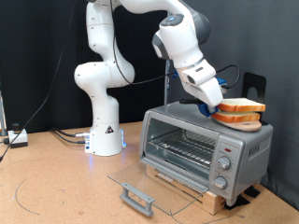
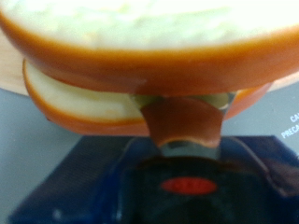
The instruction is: Make a piece of toast with the oven
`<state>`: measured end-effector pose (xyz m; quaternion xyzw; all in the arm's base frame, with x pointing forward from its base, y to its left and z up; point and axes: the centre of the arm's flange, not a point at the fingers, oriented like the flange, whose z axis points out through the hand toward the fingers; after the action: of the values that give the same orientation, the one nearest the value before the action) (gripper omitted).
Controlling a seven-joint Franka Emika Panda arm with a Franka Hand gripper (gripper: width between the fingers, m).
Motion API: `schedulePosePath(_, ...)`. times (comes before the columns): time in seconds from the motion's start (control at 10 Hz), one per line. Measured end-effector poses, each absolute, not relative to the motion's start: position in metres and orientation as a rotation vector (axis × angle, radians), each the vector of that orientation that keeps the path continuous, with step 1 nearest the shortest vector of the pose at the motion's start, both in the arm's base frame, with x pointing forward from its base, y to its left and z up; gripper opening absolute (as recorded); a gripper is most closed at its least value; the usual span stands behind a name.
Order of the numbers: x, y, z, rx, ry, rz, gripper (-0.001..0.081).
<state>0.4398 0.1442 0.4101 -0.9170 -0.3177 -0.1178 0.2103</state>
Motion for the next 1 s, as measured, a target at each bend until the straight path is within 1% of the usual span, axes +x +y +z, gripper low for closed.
schedulePosePath(0.5, 0.443, 0.117, 0.425, -2.522, -0.837, -0.368, 0.0394)
schedulePosePath(0.7, 0.443, 0.113, 0.422, -2.528, -0.826, -0.364, 0.0394)
schedulePosePath(1.0, 0.449, 0.063, 0.423, -2.53, -0.718, -0.362, 0.0394)
